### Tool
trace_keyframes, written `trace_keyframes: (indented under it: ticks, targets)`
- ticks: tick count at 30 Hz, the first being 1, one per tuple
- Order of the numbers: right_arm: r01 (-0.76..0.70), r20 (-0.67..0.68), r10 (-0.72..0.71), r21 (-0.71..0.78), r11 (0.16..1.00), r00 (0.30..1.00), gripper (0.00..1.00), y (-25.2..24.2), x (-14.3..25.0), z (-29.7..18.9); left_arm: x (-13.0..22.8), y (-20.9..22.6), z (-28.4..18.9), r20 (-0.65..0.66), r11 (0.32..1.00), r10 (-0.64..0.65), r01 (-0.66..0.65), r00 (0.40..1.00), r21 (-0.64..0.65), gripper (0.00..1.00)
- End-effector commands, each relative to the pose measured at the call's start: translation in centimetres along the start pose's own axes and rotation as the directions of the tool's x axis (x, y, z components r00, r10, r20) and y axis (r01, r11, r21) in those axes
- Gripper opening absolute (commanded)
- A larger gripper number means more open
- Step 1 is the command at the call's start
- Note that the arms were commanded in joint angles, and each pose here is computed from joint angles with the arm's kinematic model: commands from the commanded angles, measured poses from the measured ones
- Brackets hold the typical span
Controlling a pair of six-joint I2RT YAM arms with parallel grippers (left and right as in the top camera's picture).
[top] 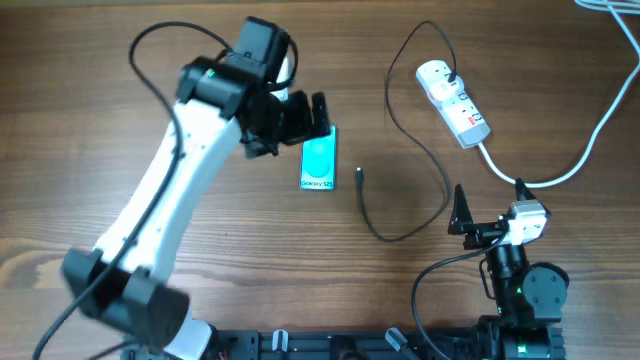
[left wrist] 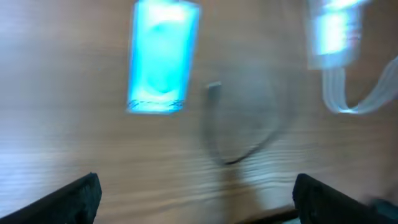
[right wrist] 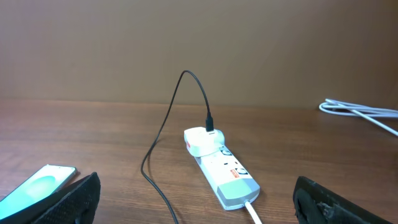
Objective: Plug charger to phone and switch on socket
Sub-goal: 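Move the left gripper over the blue-screen phone and lower it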
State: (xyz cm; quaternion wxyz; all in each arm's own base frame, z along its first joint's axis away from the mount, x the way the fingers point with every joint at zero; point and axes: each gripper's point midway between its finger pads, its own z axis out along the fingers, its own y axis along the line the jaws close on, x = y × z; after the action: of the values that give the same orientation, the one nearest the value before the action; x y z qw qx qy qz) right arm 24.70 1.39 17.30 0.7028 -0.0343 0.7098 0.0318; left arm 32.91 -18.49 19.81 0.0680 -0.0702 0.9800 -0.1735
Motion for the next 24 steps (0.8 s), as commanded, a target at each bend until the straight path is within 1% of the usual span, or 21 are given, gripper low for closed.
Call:
trace_keyframes:
  ticks: [1, 3, 5, 7, 9, 12, 16, 18, 24]
  targets:
    - [-0.006, 0.009, 0.006, 0.006, 1.000, 1.000, 1.00, -0.1, -0.2, 0.0, -1.3, 4.1, 4.4, -0.028, 0.964, -0.036, 0.028, 0.999, -0.265, 1.00]
    - [-0.006, 0.009, 0.006, 0.006, 1.000, 1.000, 1.00, -0.1, -0.2, 0.0, -1.8, 4.4, 6.6, -0.043, 0.956, -0.031, 0.017, 0.999, -0.292, 1.00]
    - [-0.006, 0.009, 0.006, 0.006, 1.000, 1.000, 1.00, -0.1, -0.2, 0.0, -2.9, 3.7, 8.3, -0.020, 0.962, -0.015, 0.009, 1.000, -0.273, 1.00]
    - [-0.006, 0.009, 0.006, 0.006, 1.000, 1.000, 1.00, -0.1, -0.2, 0.0, -4.5, 2.6, 9.2, 0.031, 0.973, 0.002, 0.005, 1.000, -0.231, 1.00]
    - [-0.006, 0.009, 0.006, 0.006, 1.000, 1.000, 1.00, -0.1, -0.2, 0.0, -4.3, 1.7, 9.3, 0.016, 0.983, 0.004, -0.001, 1.000, -0.182, 1.00]
    - [-0.006, 0.009, 0.006, 0.006, 1.000, 1.000, 1.00, -0.1, -0.2, 0.0, -5.3, 0.9, 10.3, 0.034, 0.979, 0.134, -0.127, 0.990, -0.159, 1.00]
    - [-0.006, 0.009, 0.006, 0.006, 1.000, 1.000, 1.00, -0.1, -0.2, 0.0, -4.7, 1.7, 12.6, -0.016, 0.975, 0.129, -0.129, 0.992, -0.183, 1.00]
    - [-0.006, 0.009, 0.006, 0.006, 1.000, 1.000, 1.00, -0.1, -0.2, 0.0, -4.8, 1.8, 13.2, -0.020, 0.974, 0.127, -0.129, 0.992, -0.185, 1.00]
    - [-0.006, 0.009, 0.006, 0.006, 1.000, 1.000, 0.99, -0.1, -0.2, 0.0, -4.1, 1.4, 13.6, -0.041, 0.969, 0.153, -0.158, 0.987, -0.188, 1.00]
